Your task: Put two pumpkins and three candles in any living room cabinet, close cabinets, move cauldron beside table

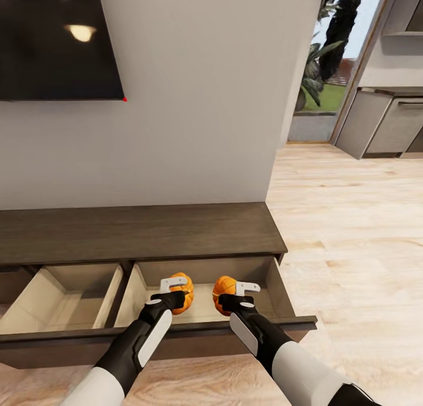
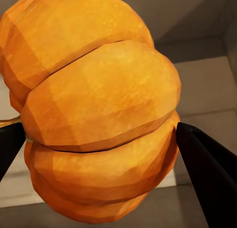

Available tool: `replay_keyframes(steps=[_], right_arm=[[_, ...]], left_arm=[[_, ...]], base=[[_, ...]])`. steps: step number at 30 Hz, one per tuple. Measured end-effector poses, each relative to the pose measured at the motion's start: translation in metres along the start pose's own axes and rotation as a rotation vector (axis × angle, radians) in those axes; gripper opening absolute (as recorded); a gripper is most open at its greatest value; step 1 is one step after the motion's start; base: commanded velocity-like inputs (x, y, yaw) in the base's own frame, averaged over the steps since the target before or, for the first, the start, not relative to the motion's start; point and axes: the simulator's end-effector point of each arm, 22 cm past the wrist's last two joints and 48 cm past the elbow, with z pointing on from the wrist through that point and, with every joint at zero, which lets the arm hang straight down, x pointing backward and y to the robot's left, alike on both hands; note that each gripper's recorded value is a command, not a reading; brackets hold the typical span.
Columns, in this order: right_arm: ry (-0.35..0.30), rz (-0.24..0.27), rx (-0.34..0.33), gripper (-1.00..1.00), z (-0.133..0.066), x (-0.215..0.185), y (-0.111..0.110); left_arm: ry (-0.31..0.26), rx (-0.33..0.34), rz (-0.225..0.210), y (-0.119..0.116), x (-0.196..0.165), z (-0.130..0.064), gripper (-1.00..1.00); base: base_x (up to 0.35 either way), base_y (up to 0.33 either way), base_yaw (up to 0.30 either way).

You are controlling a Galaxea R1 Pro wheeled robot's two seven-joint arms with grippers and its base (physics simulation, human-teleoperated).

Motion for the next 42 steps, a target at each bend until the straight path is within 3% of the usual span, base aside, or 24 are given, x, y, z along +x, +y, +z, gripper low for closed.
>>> replay_keyframes(steps=[10,18,28,42], right_arm=[[0.003,0.006,0.0,-1.0,0.009,0.011,-0.002],[0.001,0.011,0.004,-1.0,0.013,0.016,-0.003],[-0.038,0.033,0.008,-1.0,0.013,0.007,-0.005],[-0.041,0.035,0.008,-1.0,0.013,0.007,-0.005]], left_arm=[[0.001,0.006,-0.008,-0.004,0.011,0.008,-1.0],[0.003,-0.071,-0.008,0.009,0.017,0.01,-1.0],[0.003,-0.075,-0.009,0.01,0.017,0.01,-1.0],[0.004,-0.066,0.003,0.005,0.019,0.009,-1.0]], base=[[0.0,0.0,0.0],[0.0,0.0,0.0],[0.0,0.0,0.0],[0.089,0.0,0.0]])
